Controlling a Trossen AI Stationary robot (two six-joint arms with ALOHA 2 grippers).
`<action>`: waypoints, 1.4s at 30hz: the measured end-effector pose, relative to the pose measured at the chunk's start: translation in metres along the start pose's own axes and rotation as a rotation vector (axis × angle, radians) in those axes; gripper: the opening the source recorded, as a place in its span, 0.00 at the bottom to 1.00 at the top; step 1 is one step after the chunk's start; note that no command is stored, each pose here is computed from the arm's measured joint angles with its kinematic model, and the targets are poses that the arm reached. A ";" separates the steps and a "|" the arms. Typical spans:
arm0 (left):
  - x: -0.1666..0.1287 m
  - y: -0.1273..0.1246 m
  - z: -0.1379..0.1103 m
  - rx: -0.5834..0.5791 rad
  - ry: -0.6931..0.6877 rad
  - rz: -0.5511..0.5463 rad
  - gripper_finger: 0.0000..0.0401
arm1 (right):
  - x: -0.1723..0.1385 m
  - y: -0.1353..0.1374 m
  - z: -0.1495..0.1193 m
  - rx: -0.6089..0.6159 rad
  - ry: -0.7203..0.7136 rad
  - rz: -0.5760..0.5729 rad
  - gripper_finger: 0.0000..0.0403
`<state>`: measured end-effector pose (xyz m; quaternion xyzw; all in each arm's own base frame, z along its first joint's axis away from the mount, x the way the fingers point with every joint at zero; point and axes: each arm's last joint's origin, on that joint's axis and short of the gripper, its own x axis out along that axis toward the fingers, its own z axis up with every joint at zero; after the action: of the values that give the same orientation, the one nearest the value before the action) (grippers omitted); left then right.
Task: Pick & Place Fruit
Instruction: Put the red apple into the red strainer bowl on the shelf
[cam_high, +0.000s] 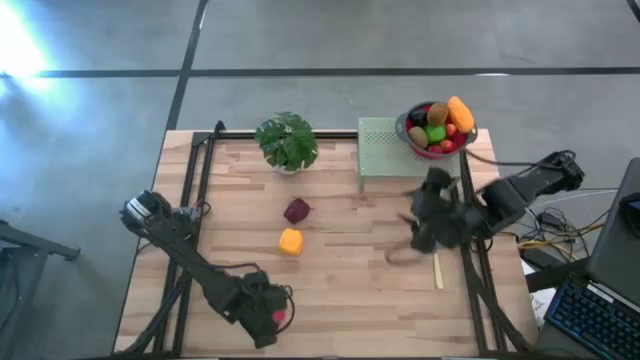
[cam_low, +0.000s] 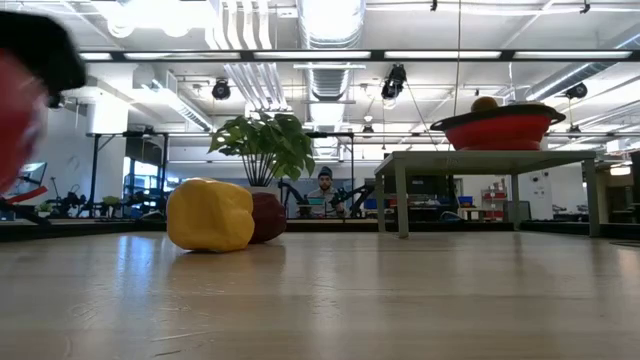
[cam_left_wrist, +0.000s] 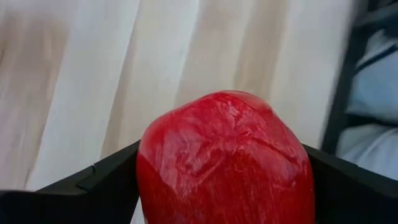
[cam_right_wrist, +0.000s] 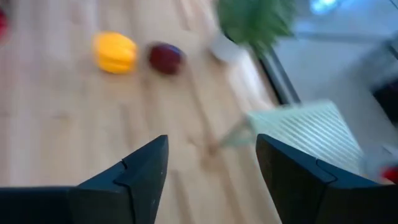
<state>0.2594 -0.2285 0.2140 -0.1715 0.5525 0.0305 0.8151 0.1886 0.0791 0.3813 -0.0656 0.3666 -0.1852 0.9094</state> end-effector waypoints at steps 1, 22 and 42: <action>-0.002 -0.001 0.004 0.003 -0.032 -0.019 0.93 | -0.002 0.008 -0.002 -0.017 -0.027 0.029 0.58; -0.043 0.028 0.132 0.196 -0.762 -0.292 0.93 | -0.005 0.110 -0.063 -0.172 -0.574 0.026 0.76; -0.090 0.067 0.193 0.145 -1.257 -0.318 0.93 | -0.012 0.105 -0.047 -0.279 -0.591 -0.052 0.94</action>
<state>0.3803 -0.0927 0.3435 -0.1451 -0.0610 -0.0331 0.9870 0.1783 0.1811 0.3289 -0.2497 0.1070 -0.1295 0.9536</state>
